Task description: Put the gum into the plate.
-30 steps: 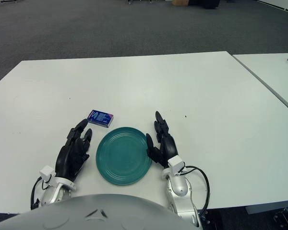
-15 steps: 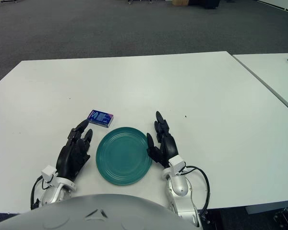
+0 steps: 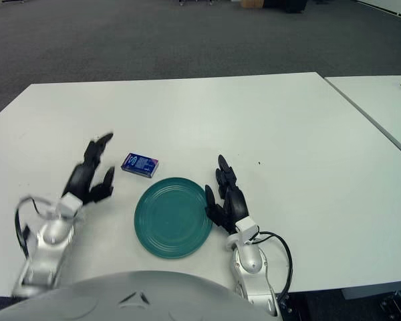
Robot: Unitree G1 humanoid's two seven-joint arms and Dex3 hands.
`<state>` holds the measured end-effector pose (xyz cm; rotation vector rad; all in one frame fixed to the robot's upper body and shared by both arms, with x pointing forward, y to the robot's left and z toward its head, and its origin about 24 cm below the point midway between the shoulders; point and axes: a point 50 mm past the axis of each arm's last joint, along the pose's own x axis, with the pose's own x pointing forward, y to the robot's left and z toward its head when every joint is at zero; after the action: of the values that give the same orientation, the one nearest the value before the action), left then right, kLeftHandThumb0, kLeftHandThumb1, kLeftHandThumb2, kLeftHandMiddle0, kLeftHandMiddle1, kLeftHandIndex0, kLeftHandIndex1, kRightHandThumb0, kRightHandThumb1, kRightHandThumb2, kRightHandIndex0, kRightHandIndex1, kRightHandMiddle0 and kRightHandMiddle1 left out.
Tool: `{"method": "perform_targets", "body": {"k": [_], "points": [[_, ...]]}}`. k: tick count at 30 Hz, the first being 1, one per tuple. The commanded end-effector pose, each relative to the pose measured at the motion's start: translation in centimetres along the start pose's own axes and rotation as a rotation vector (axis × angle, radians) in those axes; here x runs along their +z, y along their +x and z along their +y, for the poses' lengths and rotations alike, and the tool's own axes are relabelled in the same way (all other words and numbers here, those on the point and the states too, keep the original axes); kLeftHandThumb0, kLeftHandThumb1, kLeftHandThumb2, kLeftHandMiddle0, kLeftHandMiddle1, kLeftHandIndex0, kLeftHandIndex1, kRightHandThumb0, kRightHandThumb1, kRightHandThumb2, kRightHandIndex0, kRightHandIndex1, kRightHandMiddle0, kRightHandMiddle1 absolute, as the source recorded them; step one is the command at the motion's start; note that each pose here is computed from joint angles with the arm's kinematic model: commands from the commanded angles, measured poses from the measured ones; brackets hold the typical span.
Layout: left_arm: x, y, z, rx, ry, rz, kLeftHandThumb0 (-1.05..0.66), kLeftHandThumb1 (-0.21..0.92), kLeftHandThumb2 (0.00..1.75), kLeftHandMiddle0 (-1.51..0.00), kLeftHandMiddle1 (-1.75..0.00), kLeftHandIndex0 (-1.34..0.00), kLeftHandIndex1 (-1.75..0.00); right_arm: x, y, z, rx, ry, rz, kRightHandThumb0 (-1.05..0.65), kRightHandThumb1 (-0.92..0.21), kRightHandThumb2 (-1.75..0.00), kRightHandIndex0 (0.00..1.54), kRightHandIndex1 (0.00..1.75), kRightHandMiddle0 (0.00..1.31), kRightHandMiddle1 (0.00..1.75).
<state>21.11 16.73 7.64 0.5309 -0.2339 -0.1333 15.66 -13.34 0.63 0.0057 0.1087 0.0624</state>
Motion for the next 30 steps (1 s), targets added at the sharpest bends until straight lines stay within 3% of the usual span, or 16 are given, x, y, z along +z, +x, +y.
{"method": "perform_targets", "body": {"k": [1,9,12,15,30], "points": [[0.7,1.2,0.0,-0.065,0.107,-0.066,-0.96,0.92,0.63,-0.27,-0.03,0.0,-0.68,-1.8,-0.8,0.0,-0.01,0.02,0.094,-0.9,-0.92,-0.73,0.1,0.03,0.04,0.03],[1.3,4.0,0.7,-0.213,0.324,-0.158,-0.98,0.92,0.54,-0.28,-0.02,0.0,-0.83,-1.6,-1.0,0.1,-0.016,0.021,0.094,-0.88,-0.92,-0.74,0.09,0.01,0.04,0.05],[1.2,4.9,0.9,-0.287,0.405,-0.176,-0.98,0.92,0.49,-0.28,-0.02,0.0,-0.9,-1.5,-1.0,0.1,-0.029,0.061,0.087,-0.87,-0.92,-0.74,0.13,0.01,0.01,0.2],[0.8,5.6,0.7,-0.375,0.476,-0.193,-0.99,0.92,0.47,-0.27,-0.01,0.0,-0.92,-1.5,-0.9,0.2,-0.025,0.069,0.084,-0.86,-0.92,-0.75,0.14,0.01,0.0,0.24],[-0.7,7.0,-1.6,-0.646,0.567,-0.229,-0.93,0.92,0.26,-0.24,0.0,0.0,-0.99,-1.5,-1.4,0.3,-0.02,0.015,0.091,-0.89,-0.92,-0.81,0.09,0.0,0.0,0.19]]}}
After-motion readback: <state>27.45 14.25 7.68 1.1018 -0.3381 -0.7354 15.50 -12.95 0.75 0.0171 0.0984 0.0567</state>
